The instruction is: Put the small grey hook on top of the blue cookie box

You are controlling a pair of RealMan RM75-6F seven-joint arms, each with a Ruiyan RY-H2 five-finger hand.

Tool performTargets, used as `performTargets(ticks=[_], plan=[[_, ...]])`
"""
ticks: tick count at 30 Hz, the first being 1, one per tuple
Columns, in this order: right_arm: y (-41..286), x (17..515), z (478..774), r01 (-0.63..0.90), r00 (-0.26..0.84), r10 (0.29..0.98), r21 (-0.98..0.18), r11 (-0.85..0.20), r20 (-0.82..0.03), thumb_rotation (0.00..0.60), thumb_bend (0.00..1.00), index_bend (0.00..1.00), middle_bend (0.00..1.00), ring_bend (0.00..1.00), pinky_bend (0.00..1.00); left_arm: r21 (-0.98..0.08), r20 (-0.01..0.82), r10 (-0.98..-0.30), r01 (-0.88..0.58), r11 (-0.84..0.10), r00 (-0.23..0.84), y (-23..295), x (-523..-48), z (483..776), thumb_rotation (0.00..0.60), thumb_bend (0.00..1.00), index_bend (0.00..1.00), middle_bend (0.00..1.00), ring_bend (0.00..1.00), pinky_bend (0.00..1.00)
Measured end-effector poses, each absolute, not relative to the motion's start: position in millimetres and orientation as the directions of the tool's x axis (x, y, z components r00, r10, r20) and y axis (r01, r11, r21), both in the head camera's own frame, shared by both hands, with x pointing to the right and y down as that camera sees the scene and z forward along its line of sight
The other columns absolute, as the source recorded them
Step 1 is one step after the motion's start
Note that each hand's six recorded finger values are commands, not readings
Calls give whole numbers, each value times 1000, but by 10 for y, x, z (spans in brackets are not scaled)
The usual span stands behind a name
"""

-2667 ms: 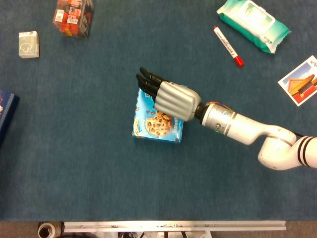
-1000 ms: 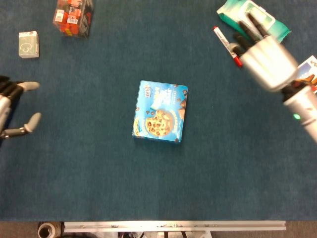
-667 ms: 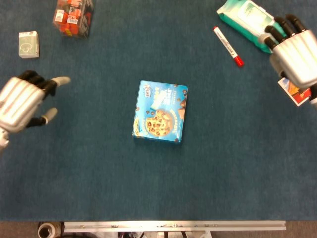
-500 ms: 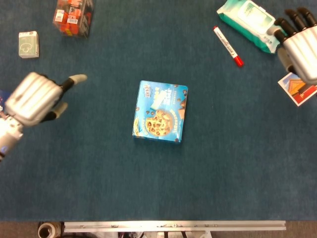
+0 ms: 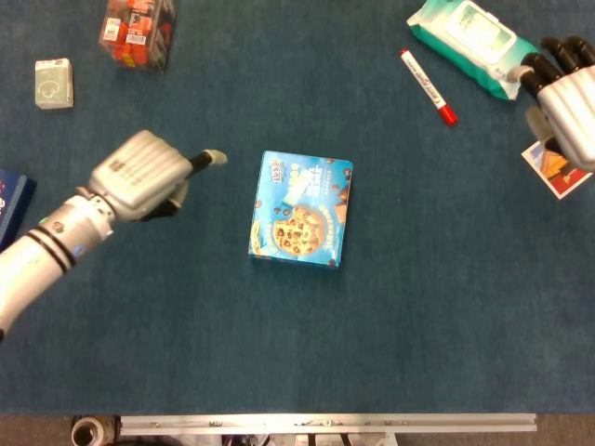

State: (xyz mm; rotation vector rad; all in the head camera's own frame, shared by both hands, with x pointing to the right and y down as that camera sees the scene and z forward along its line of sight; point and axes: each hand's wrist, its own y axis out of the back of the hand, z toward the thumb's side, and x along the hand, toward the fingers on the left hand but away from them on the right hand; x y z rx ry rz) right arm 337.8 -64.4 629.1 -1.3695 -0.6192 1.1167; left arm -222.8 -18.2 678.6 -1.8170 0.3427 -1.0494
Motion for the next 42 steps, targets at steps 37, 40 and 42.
performTargets(ticks=[37,40,42], plan=[[-463,3640,6542,-216,334,893,-947,-239,-302,600,432,348,350,194,223,-824,551,-516,329,-461,656,-70,-1436,7220,391,878,217,1000,1000,1000],[-468,3655,6540,-214,330,895,-947,-239,-301,600,433,348,350,194,223,-822,554,-513,331,-464,656,-53,-1419,7235,389,877,217,1000,1000,1000],[-472,3662,6535,-213,329,896,-948,-237,-298,600,432,348,350,194,223,-821,554,-511,331,-465,657,-41,-1404,7243,388,877,217,1000,1000,1000]])
